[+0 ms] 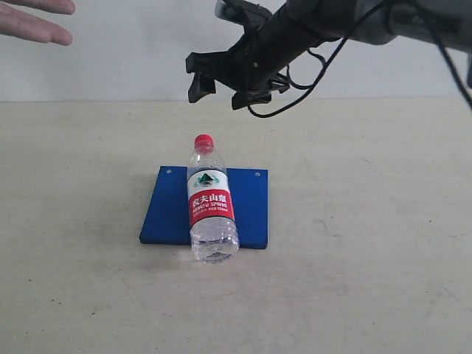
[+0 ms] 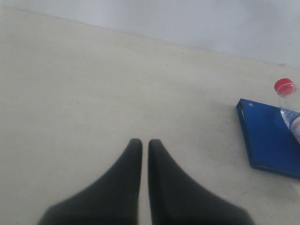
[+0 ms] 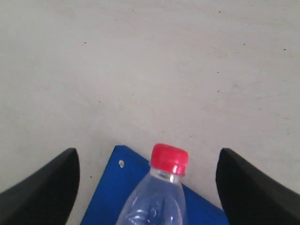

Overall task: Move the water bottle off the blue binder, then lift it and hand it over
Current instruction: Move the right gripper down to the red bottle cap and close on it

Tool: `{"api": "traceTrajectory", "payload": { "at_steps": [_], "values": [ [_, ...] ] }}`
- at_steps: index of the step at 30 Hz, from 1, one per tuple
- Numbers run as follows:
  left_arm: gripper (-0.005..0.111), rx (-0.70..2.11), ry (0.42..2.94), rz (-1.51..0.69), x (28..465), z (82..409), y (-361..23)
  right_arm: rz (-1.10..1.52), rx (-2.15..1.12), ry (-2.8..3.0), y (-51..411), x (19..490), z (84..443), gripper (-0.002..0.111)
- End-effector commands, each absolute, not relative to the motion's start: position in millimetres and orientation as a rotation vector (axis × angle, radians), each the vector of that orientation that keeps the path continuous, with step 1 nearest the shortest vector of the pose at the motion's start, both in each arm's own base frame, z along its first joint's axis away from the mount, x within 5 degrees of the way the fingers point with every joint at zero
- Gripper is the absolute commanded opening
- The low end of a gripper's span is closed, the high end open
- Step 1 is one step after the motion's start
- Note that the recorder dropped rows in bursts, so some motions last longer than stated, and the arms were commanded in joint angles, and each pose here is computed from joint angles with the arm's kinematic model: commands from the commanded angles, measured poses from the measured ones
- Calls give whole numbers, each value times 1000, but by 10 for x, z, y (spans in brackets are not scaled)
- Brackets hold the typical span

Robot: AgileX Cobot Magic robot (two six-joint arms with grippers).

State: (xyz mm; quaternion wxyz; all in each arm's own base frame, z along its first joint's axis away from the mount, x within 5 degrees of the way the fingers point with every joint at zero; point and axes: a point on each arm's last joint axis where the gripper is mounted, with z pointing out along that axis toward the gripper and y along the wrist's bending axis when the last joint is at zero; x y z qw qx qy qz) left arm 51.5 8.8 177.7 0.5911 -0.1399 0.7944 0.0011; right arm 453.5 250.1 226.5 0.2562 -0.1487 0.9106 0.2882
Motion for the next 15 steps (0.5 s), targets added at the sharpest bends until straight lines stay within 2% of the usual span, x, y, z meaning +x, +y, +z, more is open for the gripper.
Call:
{"api": "traceTrajectory", "payload": {
  "at_steps": [1,7,15],
  "values": [
    [5,-335,1842,-6,516,1783,87,818,-341,2518,2554,4717,2054,71],
    [5,-335,1842,-6,516,1783,87,825,-327,2588,2601,4793,1683,71],
    [5,-335,1842,-6,516,1783,87,852,-296,2645,2625,4801,1394,71]
  ]
}}
